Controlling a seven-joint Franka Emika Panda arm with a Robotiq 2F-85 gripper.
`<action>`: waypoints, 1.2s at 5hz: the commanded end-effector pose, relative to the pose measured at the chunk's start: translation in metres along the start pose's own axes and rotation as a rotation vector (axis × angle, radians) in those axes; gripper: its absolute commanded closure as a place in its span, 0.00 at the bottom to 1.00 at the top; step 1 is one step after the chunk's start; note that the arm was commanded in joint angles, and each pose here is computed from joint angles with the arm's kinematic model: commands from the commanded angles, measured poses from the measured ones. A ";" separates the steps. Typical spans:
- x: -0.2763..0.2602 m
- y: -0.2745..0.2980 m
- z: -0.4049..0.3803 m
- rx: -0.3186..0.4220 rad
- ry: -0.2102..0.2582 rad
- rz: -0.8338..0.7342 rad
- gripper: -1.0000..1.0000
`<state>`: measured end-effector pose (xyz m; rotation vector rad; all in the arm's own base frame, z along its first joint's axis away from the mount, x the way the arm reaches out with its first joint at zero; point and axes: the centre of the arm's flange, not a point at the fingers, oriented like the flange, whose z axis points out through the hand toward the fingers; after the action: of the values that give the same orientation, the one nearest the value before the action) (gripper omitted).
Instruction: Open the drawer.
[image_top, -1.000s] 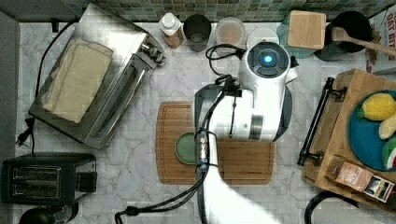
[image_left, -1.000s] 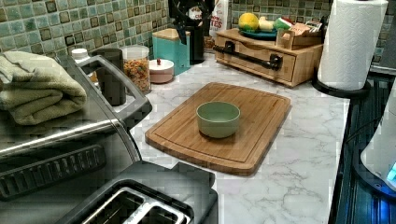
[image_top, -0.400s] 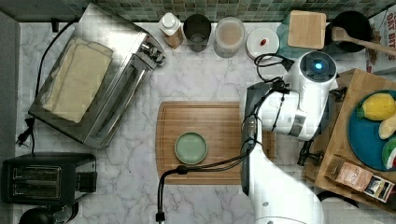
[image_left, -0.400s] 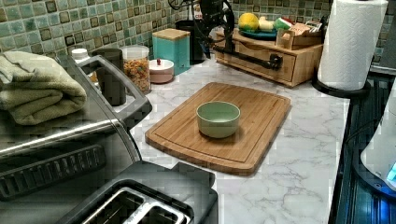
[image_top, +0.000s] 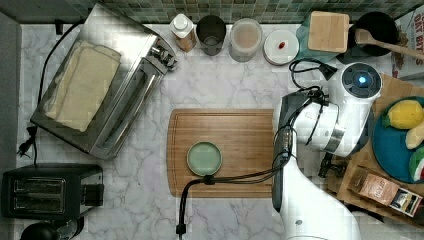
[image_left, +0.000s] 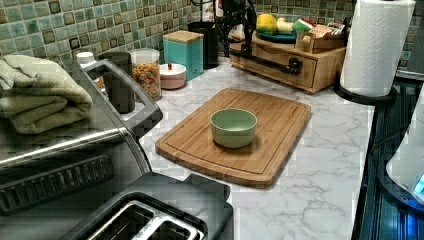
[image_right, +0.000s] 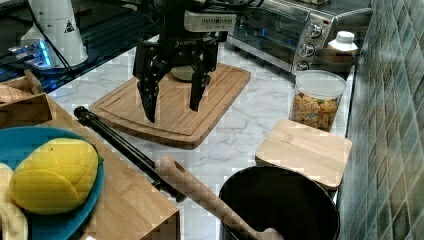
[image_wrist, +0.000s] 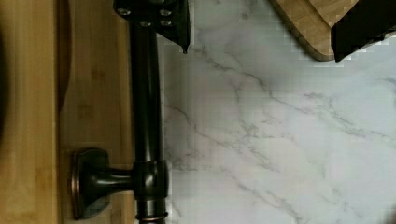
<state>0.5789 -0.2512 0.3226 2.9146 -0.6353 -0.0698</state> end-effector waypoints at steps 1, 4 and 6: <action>0.030 0.018 -0.062 -0.064 0.165 -0.103 0.00; 0.016 0.066 -0.044 -0.138 0.125 -0.036 0.00; -0.003 0.067 -0.028 -0.060 0.067 0.015 0.00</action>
<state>0.5634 -0.2990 0.3353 2.8140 -0.6370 -0.0438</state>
